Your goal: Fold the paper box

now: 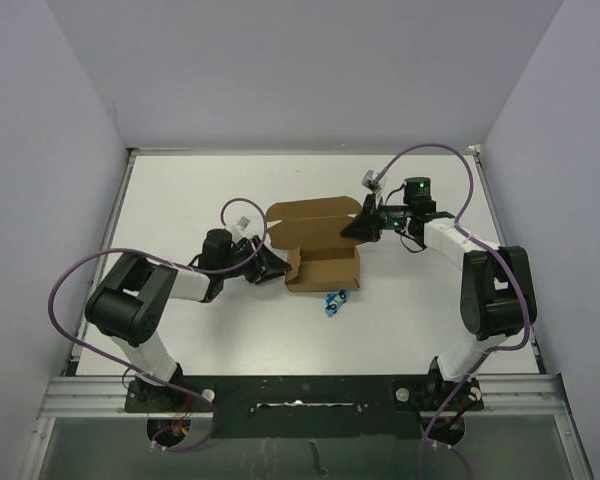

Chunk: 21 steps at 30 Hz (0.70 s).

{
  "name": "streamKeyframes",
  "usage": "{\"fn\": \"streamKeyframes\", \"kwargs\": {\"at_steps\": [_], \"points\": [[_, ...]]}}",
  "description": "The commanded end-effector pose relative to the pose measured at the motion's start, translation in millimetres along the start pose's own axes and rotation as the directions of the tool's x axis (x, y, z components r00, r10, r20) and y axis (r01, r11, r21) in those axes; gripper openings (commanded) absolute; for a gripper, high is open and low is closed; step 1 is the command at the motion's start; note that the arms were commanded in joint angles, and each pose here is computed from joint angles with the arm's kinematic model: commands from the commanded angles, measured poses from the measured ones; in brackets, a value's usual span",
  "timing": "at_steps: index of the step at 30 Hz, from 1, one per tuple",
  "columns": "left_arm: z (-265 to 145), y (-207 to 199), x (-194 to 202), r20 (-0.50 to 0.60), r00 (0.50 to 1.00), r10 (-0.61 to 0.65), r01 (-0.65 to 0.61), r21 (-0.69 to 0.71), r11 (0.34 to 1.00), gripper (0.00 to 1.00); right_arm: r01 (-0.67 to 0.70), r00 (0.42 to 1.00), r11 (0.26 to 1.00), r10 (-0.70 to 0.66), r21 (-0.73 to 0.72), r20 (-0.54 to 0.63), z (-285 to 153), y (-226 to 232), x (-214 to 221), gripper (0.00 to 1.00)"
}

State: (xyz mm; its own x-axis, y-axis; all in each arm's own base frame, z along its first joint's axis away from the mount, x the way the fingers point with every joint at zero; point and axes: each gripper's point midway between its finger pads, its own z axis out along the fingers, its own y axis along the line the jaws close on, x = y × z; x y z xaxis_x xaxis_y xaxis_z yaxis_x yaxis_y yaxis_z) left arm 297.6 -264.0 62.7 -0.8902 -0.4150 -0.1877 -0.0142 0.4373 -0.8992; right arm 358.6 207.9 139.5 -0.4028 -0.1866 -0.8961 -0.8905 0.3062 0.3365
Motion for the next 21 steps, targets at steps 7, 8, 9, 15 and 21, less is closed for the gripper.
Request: {"fn": "streamKeyframes", "kwargs": {"at_steps": [7, 8, 9, 15, 21], "points": [[12.4, 2.4, -0.4, -0.026, 0.988, 0.151, -0.153, -0.200, 0.968, 0.39, 0.044, 0.999, 0.999, -0.044, -0.011, 0.011, 2.5, 1.6, -10.6, 0.00], [12.5, 3.1, -0.3, -0.030, 0.986, 0.163, -0.165, -0.222, 0.961, 0.38, 0.048, 0.999, 0.999, -0.048, -0.012, 0.011, 3.0, 2.6, -10.9, 0.00], [12.4, 3.1, -1.3, -0.030, 0.985, 0.172, -0.174, -0.245, 0.954, 0.38, 0.052, 0.999, 0.999, -0.052, -0.013, 0.010, 3.5, 3.4, -11.3, 0.00], [12.0, 4.4, -4.3, -0.052, 0.968, 0.247, -0.249, -0.360, 0.899, 0.33, 0.071, 0.997, 0.997, -0.070, -0.020, 0.007, 6.1, 8.1, -13.4, 0.00], [11.0, 10.5, -6.5, -0.072, 0.949, 0.306, -0.303, -0.463, 0.833, 0.24, 0.085, 0.996, 0.996, -0.085, -0.019, 0.005, 6.2, 10.5, -14.9, 0.00]]}}
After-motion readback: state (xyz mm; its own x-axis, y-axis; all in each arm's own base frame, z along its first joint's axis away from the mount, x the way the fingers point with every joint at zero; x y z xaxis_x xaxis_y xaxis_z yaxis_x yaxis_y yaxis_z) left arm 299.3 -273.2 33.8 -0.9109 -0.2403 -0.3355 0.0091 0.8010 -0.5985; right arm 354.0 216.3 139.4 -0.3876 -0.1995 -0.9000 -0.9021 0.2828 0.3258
